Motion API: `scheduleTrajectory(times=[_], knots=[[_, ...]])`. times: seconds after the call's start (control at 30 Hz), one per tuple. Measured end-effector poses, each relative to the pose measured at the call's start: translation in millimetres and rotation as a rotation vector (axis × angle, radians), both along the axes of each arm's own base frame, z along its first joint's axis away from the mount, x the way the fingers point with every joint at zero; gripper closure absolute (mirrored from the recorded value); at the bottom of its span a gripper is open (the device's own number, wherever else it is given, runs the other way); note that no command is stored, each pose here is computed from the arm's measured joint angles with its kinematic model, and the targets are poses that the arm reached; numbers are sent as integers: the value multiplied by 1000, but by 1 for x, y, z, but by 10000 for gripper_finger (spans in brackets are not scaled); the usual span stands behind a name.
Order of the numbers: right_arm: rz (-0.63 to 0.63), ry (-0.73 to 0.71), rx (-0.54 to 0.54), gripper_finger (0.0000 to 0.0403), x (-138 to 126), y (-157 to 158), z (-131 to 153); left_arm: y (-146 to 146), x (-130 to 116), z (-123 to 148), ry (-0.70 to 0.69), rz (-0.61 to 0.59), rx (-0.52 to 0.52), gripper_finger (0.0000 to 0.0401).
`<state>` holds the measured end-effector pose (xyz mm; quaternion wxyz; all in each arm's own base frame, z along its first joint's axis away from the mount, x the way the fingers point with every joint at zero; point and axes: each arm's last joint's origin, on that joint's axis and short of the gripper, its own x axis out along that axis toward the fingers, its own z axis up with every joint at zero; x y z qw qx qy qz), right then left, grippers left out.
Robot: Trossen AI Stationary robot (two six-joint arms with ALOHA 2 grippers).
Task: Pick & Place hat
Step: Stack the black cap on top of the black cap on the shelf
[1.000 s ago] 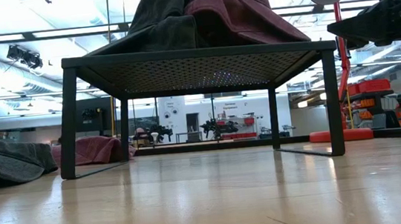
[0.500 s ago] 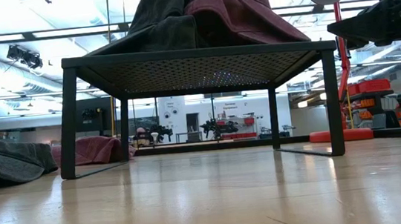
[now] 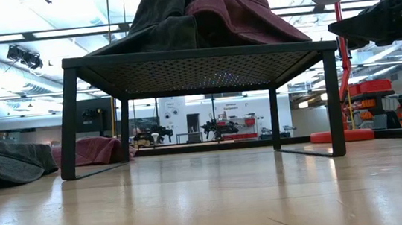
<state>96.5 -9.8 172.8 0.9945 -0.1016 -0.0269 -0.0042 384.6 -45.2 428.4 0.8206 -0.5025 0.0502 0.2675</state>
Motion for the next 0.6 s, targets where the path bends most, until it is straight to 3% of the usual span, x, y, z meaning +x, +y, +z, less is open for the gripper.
scheduleTrajectory(times=[0.37, 0.6], knots=[[0, -3, -1, 399, 0, 0, 0, 10, -49, 24, 178, -16, 226, 224], [0, -4, -1, 399, 0, 0, 0, 20, -94, 40, 307, 52, 357, 224]])
